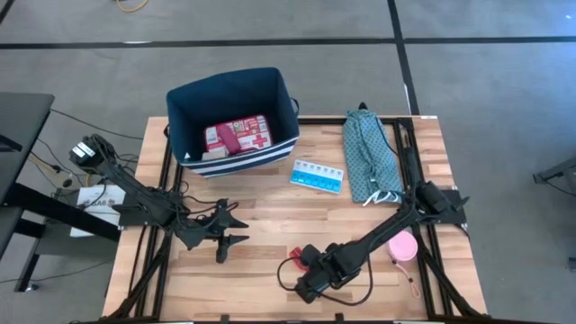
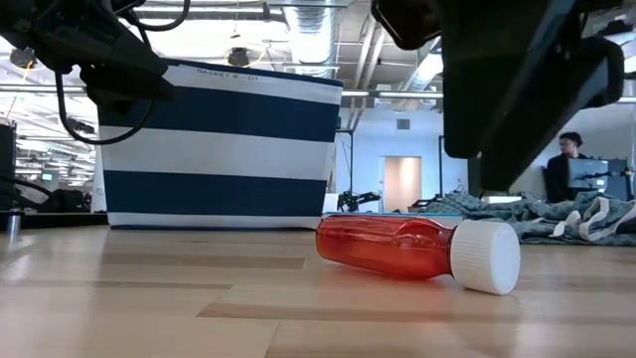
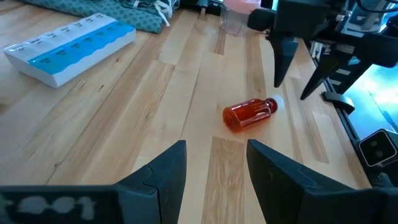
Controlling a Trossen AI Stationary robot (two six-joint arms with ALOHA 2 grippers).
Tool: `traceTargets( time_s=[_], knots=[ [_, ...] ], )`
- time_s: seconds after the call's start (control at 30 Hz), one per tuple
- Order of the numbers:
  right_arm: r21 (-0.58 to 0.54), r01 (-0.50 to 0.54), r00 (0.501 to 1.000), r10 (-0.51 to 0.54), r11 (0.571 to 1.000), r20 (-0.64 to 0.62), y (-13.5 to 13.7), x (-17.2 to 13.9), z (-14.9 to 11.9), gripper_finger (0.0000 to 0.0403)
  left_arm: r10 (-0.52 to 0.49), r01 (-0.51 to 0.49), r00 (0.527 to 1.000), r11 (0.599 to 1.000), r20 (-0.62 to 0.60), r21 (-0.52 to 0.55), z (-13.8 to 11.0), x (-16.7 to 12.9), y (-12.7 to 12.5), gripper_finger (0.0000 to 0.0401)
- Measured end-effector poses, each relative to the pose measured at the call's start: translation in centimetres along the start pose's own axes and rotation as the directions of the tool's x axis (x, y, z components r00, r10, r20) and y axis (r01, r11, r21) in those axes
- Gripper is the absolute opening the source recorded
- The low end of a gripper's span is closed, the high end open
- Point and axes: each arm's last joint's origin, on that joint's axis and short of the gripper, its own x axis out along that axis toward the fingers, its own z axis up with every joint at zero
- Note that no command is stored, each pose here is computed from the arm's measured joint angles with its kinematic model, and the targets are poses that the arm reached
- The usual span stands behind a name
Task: Pick & place medical supplies in basket/bin
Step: Put the red medicine bottle into the blue bin
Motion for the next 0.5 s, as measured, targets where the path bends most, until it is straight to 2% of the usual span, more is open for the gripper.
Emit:
traceTargets(
  time_s=[0.33, 0.5],
  knots=[
    [0.025, 0.07, 0.997, -0.069, 0.997, -0.046, -0.9, 1.7, 0.9, 0.018, 0.004, -0.004, 1.0, 1.0, -0.007, 0.005, -0.1, 0.0, 0.0, 0.0157],
    [0.03, 0.058, 0.998, -0.057, 0.998, -0.035, -1.1, 1.7, 2.0, 0.0186, 0.007, -0.007, 1.0, 1.0, -0.011, 0.008, -0.1, 0.0, 0.1, 0.0157]
  ],
)
